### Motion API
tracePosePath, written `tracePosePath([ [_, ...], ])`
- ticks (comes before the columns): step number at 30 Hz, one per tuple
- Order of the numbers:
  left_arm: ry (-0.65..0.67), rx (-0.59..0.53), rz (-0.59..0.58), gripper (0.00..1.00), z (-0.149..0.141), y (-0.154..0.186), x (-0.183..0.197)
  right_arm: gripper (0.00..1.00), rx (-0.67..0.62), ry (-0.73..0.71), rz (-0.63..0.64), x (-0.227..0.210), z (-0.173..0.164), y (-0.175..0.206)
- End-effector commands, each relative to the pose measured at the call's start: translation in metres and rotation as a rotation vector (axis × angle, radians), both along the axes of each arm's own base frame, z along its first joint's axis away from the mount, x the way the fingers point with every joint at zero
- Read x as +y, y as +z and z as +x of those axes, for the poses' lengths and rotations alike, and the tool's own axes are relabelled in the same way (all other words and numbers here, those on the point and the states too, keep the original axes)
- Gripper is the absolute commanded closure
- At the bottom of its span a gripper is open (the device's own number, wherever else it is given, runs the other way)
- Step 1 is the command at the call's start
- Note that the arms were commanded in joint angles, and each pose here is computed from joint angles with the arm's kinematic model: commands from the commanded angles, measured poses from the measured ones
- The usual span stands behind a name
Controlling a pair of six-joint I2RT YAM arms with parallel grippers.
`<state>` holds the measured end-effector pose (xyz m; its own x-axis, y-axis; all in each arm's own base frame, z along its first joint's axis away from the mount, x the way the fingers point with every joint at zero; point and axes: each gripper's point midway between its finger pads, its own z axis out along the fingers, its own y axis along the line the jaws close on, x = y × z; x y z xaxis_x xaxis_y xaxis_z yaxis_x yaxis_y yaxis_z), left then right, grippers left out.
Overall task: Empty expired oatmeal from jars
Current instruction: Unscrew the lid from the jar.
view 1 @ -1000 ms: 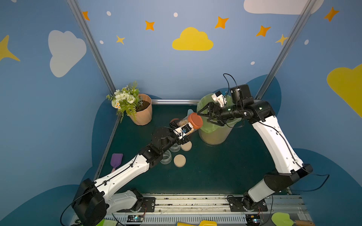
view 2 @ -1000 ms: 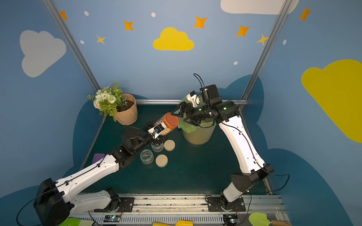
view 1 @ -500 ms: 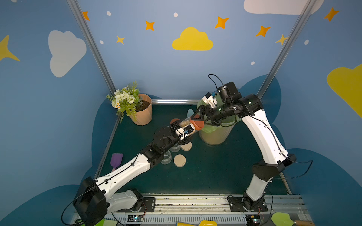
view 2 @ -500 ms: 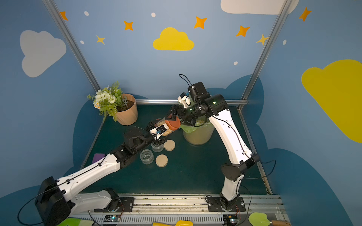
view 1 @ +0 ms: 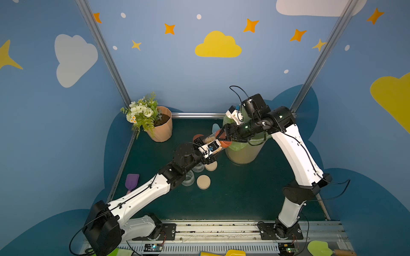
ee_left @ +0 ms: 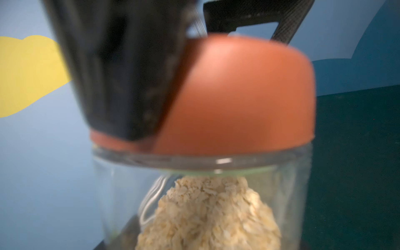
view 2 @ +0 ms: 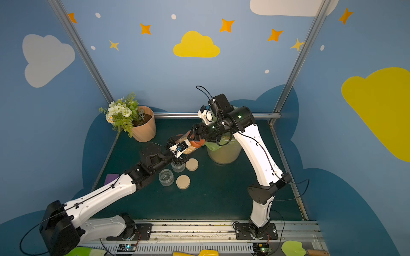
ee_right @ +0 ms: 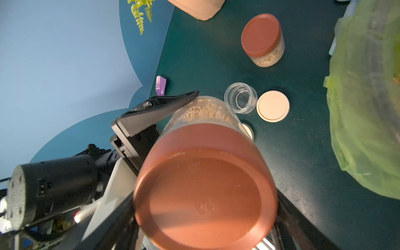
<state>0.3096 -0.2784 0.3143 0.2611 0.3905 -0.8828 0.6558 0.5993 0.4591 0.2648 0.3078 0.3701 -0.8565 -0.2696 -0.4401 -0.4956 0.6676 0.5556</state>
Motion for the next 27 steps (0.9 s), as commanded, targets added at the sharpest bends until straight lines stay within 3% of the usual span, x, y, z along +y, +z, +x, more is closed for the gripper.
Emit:
tracePosePath([
  [1, -0.205, -0.042, -0.243, 0.97, -0.038, 0.073, -0.008, 0.28, -0.213, 0.249, 0.054, 0.014, -0.019, 0.019],
  [5, -0.338, 0.021, -0.336, 0.97, -0.061, 0.087, -0.013, 0.30, -0.370, 0.564, 0.135, 0.022, -0.055, 0.025],
  [11, -0.418, 0.064, -0.393, 0.97, -0.075, 0.099, -0.016, 0.26, -0.641, 0.772, -0.034, 0.014, -0.054, 0.007],
  [16, -0.437, 0.072, -0.410, 0.97, -0.082, 0.104, -0.014, 0.21, -0.748, 0.825, -0.147, 0.007, -0.042, 0.003],
  [27, -0.381, 0.058, -0.408, 0.97, -0.078, 0.099, -0.006, 0.20, -0.780, 0.864, -0.185, 0.003, -0.036, -0.001],
])
